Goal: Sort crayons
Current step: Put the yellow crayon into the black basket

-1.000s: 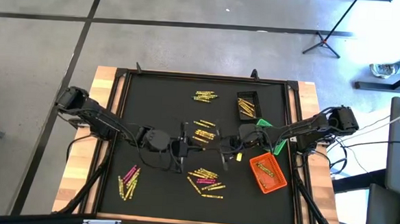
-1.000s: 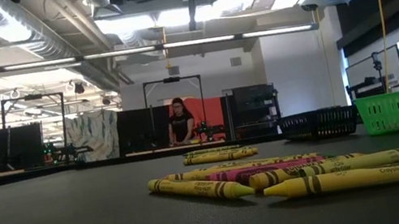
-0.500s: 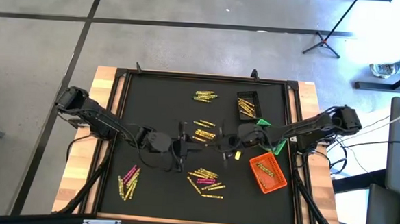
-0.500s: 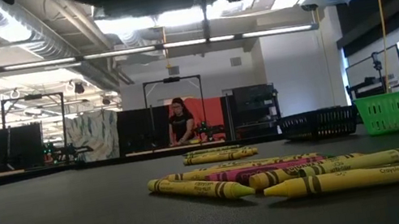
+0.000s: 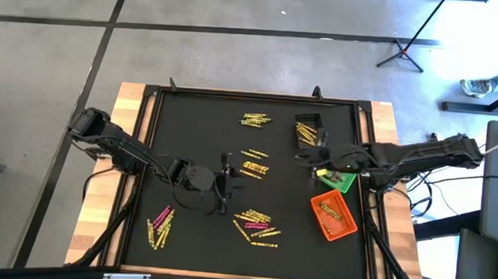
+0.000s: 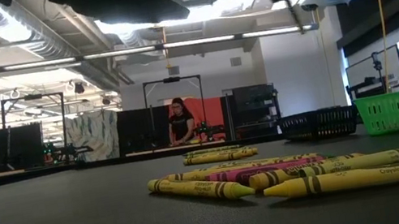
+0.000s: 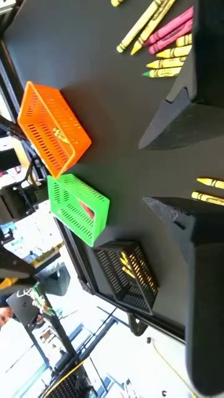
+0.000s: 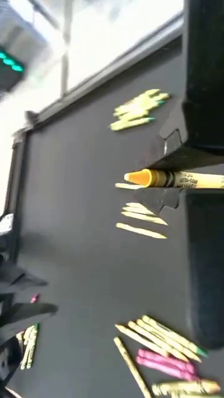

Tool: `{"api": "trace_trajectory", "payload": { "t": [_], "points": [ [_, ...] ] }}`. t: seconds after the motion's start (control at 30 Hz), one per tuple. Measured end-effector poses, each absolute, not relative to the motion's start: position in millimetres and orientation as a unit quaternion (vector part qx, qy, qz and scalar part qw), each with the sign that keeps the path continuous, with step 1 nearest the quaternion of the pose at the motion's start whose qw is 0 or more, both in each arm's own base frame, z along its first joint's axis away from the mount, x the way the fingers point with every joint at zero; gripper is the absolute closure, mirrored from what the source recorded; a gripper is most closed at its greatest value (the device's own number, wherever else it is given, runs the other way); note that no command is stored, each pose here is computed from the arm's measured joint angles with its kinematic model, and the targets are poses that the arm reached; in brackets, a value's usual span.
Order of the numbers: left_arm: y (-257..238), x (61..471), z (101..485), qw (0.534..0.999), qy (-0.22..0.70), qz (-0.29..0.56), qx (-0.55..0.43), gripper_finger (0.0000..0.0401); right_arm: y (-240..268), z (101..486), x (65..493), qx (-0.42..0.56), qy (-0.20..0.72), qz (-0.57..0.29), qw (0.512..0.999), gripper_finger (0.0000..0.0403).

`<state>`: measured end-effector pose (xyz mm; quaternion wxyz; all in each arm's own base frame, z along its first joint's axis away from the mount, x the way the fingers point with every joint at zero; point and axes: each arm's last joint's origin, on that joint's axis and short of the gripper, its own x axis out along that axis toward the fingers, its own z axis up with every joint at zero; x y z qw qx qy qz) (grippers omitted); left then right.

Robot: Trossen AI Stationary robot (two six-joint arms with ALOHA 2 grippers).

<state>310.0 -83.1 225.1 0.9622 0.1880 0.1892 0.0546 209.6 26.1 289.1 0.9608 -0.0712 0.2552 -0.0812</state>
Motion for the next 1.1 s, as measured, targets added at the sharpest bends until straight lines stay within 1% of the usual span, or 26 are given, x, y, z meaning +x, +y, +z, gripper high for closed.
{"api": "trace_trajectory", "payload": {
  "t": [0.1,0.2,0.37,0.53,0.63,0.8,1.0,1.1],
  "points": [
    [-83,310,225,0.962,0.189,0.055,0.188,0.0287,23,291,195,-0.038,0.272,-0.096,0.957,0.0374],
    [-83,310,225,0.962,0.188,0.055,0.188,0.0287,21,288,189,-0.040,0.293,-0.127,0.947,0.0377],
    [-83,310,225,0.962,0.189,0.055,0.188,0.0287,14,283,185,-0.056,0.317,-0.195,0.926,0.0388],
    [-80,311,226,0.962,0.188,0.060,0.186,0.0287,0,281,184,-0.040,0.326,-0.235,0.915,0.0372],
    [-78,312,226,0.962,0.189,0.064,0.185,0.0287,-13,281,184,-0.032,0.331,-0.261,0.906,0.0373],
    [-77,312,226,0.962,0.189,0.066,0.185,0.0287,-34,278,185,-0.011,0.348,-0.262,0.900,0.0386],
    [-77,312,226,0.962,0.189,0.065,0.185,0.0287,-63,264,196,0.018,0.379,-0.283,0.881,0.0374],
    [-77,312,226,0.962,0.189,0.065,0.185,0.0287,-76,253,205,0.017,0.401,-0.291,0.868,0.0377]
  ]
}}
